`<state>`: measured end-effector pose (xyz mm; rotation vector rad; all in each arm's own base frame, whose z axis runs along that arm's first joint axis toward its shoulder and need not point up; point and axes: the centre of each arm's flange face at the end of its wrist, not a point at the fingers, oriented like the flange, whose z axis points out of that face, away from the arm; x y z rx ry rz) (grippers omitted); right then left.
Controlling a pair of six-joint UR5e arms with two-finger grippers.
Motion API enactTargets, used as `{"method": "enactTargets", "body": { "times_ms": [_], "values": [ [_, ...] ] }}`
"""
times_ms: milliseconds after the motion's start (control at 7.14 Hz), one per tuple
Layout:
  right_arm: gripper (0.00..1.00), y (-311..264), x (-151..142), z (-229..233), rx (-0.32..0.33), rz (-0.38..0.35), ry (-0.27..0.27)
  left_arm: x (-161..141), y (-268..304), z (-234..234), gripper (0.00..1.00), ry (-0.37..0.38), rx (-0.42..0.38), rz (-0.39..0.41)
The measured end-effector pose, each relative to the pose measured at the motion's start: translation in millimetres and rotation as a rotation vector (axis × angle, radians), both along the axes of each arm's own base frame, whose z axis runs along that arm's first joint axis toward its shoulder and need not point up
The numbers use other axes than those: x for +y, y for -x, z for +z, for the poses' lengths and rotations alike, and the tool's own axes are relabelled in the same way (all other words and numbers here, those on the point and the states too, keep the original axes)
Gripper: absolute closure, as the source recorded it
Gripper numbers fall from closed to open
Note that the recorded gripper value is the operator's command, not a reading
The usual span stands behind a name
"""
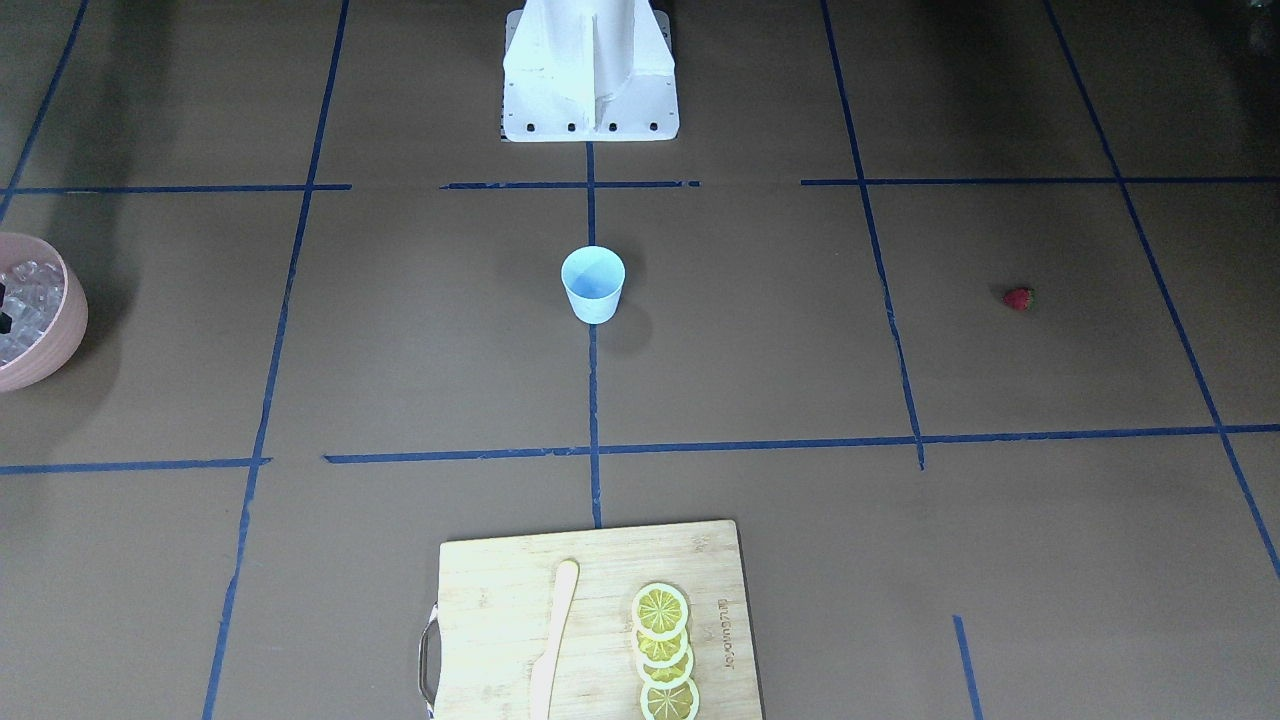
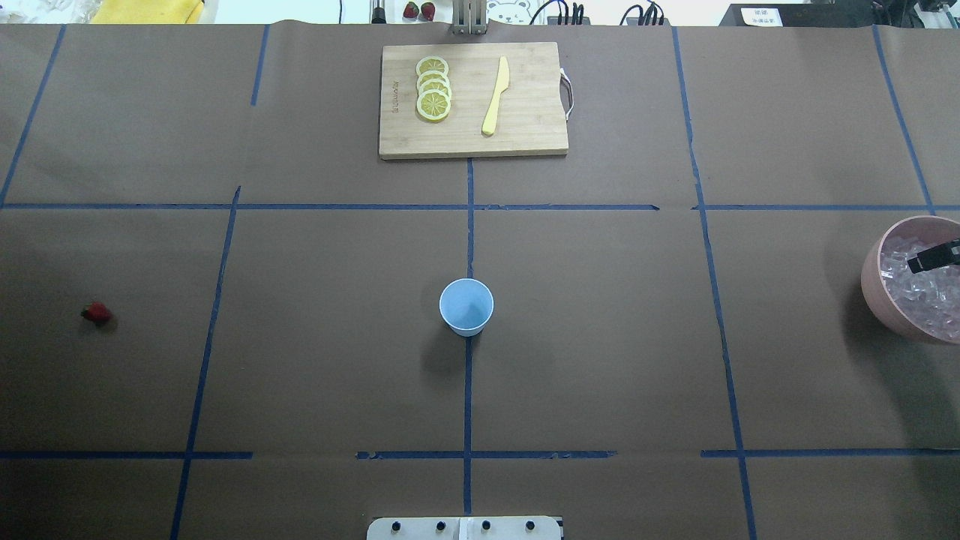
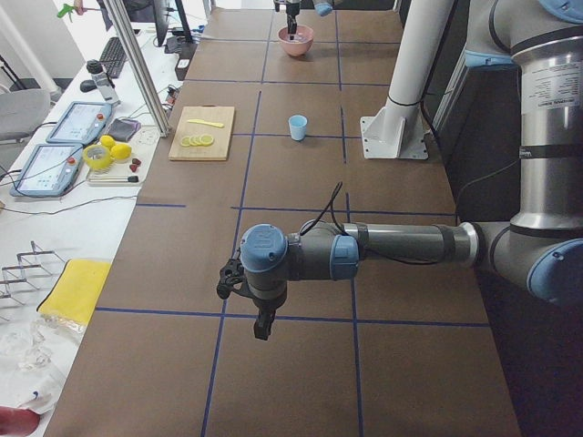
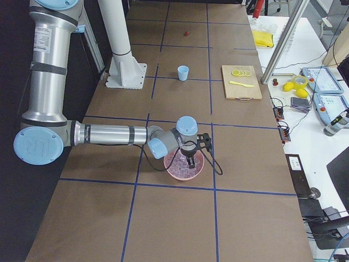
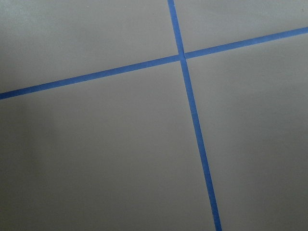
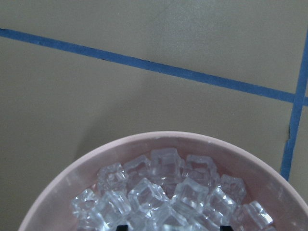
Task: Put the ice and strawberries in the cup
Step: 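Close the right gripper on an ice cube and lift it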
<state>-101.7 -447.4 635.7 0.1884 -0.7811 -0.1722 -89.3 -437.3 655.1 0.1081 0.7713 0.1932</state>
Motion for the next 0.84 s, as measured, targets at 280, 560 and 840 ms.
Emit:
{"method": "enactTargets", "body": {
  "times_ms": [280,560,840],
  "values": [
    [0.88,0.0,0.0,-1.1,-0.001,-0.004,-0.006,0.0,0.0,-0.1,0.00,0.000,0.000,0.000],
    [0.92,-2.1,1.1,-1.1,-0.002,-0.002,-0.007,-0.1,0.0,-0.5,0.00,-0.002,0.000,0.000],
    [0.97,-18.8,-3.8,-13.1,-0.016,0.034,-0.020,-0.1,0.0,-0.6,0.00,-0.002,0.000,0.000]
  ]
}}
